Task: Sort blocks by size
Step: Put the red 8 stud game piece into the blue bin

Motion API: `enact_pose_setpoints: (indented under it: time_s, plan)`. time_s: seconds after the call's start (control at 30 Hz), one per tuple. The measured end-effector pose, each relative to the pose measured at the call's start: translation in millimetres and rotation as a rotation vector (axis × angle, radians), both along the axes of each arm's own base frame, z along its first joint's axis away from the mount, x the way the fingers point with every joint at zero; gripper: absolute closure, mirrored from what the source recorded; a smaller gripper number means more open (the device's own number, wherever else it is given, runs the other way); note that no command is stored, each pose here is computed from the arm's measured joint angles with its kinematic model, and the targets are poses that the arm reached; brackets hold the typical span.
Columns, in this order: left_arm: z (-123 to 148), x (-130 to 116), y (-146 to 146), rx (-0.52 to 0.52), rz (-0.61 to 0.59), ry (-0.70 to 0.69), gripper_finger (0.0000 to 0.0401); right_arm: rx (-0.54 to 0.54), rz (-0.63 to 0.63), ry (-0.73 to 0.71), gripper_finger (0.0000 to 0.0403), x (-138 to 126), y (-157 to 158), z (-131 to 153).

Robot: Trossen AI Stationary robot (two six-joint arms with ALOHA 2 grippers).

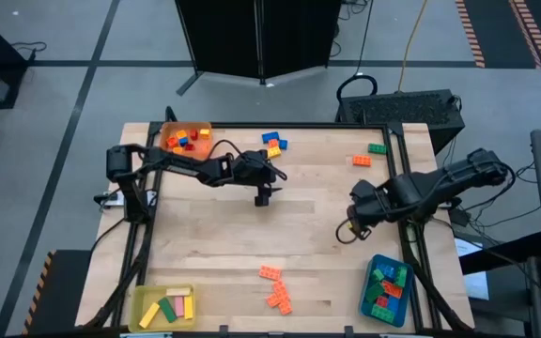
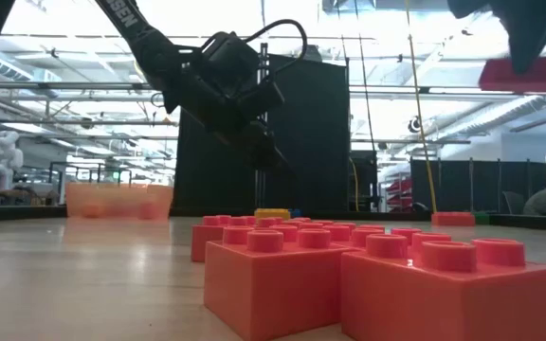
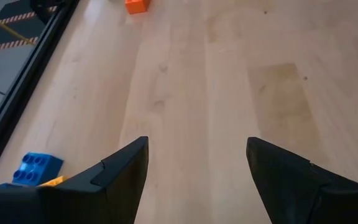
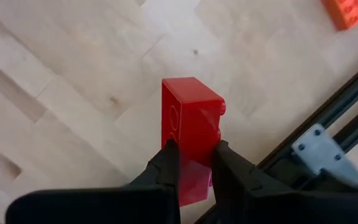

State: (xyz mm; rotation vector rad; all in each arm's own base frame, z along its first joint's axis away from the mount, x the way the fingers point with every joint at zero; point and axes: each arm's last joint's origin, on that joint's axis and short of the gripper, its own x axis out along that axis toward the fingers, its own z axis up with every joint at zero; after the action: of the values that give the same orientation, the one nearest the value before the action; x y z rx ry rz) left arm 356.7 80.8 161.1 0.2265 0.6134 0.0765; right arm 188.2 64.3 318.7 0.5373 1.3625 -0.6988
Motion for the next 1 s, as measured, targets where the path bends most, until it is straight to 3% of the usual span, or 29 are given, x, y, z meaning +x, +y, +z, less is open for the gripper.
enact_pose_setpoints:
  time_s: [0.17, 0.63, 1.0]
  plan:
    - [0.1, 1.7, -7.8, 0.0, -0.023, -0.001, 0.0129, 0.054, 0.01, -0.005, 0.0356, -0.6, 20.2, -3.3]
    - [1.7, 4.3, -15.2, -0.018, -0.029, -0.024, 0.0129, 0.226, 0.252, 0.081, 0.0355, 23.5, 96.7, -46.4]
    - [4.1, 8.5, -32.8, -0.014, -0.077, -0.052, 0.0129, 0.258, 0.19, 0.053, 0.0354, 3.8, 133.9, -50.7]
